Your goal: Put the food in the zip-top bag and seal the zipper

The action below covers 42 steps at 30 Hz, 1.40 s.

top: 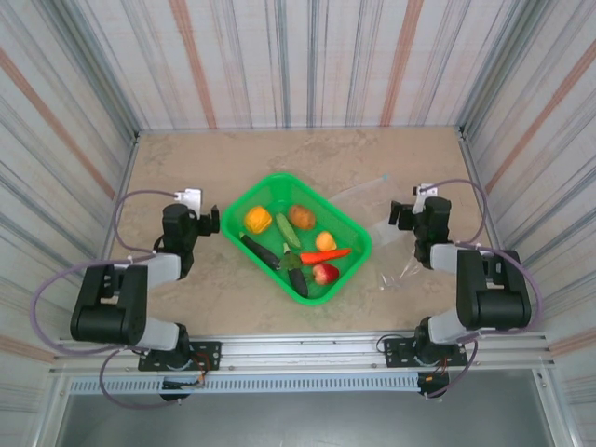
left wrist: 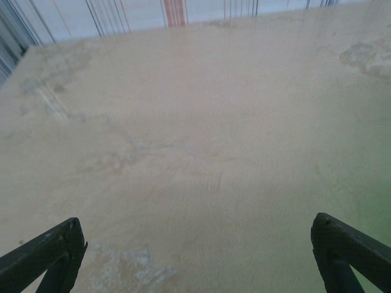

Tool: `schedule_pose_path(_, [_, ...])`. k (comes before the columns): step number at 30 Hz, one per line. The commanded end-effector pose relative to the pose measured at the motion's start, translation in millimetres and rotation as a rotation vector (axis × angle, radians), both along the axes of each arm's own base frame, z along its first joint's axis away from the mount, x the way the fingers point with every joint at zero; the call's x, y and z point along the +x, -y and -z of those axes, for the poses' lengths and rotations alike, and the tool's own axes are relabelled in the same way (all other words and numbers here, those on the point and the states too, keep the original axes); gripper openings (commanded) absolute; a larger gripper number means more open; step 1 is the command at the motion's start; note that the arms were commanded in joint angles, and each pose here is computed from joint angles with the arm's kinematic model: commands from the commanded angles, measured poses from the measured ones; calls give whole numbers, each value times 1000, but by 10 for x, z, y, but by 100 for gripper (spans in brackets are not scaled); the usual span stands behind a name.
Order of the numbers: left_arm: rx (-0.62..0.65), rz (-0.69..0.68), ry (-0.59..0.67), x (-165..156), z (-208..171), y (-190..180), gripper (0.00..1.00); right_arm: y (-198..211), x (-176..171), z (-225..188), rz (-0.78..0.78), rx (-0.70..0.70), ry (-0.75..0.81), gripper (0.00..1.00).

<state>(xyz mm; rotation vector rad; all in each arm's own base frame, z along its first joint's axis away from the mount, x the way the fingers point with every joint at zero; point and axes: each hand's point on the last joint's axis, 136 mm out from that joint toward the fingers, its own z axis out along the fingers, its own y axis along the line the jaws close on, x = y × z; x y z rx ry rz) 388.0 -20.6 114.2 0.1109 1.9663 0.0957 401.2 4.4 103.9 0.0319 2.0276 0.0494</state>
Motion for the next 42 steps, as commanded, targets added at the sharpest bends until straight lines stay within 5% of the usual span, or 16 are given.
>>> schedule_pose_path(1, [73, -38, 94, -20, -492, -7, 99, -127, 28, -488, -22, -68, 15, 99])
schedule_pose_path(10, [-47, 117, 362, -553, -1848, 531, 99, -998, -402, -1917, -229, -100, 270, 99])
schedule_pose_path(13, [-200, 155, 368, -938, -2214, 706, 99, -1159, -610, -2278, -217, -10, 246, 99])
schedule_pose_path(16, [-398, 208, 236, -1319, -2311, 830, 99, -1121, -881, -2386, -112, 96, 126, 99])
schedule_pose_path(18, [-401, 306, 100, -1570, -2254, 948, 98, -1123, -1080, -2245, -103, 202, -31, 99])
schedule_pose_path(21, [-373, 235, -107, -1840, -2034, 763, 99, -1296, -1337, -2215, -305, 466, -144, 99])
schedule_pose_path(23, [-397, 245, -188, -1961, -1915, 782, 99, -1264, -1391, -2174, -302, 597, -197, 99])
schedule_pose_path(26, [-502, 331, -260, -2122, -1817, 962, 99, -1345, -1594, -1876, -296, 528, -355, 99])
schedule_pose_path(35, [-666, 272, -683, -2285, -711, 1305, 98, -1577, -2319, -1009, -335, 394, -716, 95])
schedule_pose_path(42, [-738, 278, -821, -2268, -276, 1531, 97, -1689, -2669, -434, -310, 478, -945, 93])
